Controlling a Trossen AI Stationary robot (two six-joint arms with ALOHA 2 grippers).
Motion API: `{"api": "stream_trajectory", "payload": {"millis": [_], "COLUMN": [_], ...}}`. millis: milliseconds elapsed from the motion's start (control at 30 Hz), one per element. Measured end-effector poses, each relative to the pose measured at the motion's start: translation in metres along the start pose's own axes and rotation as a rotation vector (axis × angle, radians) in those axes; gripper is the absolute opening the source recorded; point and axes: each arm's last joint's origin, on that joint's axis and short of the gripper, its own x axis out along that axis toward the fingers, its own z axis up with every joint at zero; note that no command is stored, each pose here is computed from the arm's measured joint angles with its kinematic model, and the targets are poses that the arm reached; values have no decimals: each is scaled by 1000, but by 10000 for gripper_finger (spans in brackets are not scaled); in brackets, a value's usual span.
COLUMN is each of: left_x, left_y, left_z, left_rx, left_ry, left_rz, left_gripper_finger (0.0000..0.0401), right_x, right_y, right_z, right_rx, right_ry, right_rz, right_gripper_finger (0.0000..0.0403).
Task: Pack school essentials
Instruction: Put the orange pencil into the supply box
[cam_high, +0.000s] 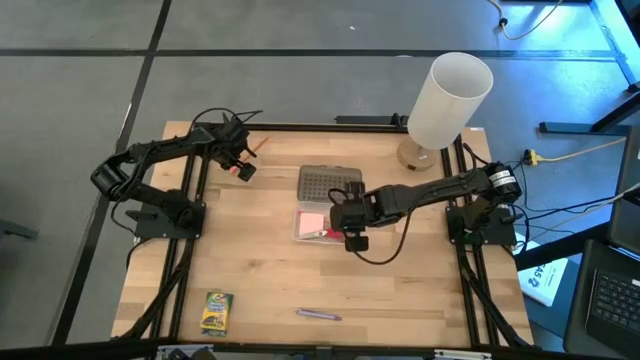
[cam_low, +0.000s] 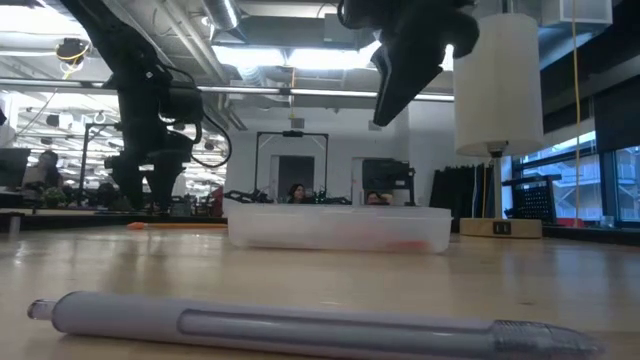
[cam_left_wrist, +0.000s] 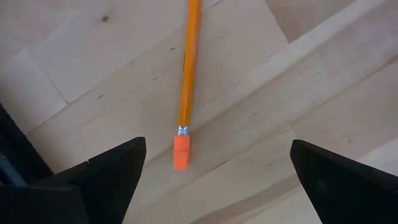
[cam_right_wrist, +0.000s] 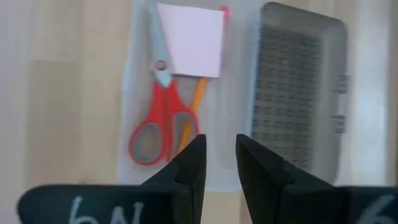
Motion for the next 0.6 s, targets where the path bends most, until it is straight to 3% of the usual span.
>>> {"api": "stream_trajectory", "payload": {"millis": [600], "left_x": [0], "left_y": [0], "left_z": [0], "left_rx": [0], "left_ry": [3], "left_rz": [-15], "left_gripper_finger": [394], "right_x": [0], "right_y": [0], "right_z": [0], "right_rx": [-2], "right_ry": [-4], "right_rz": [-3], "right_gripper_finger": [90]}}
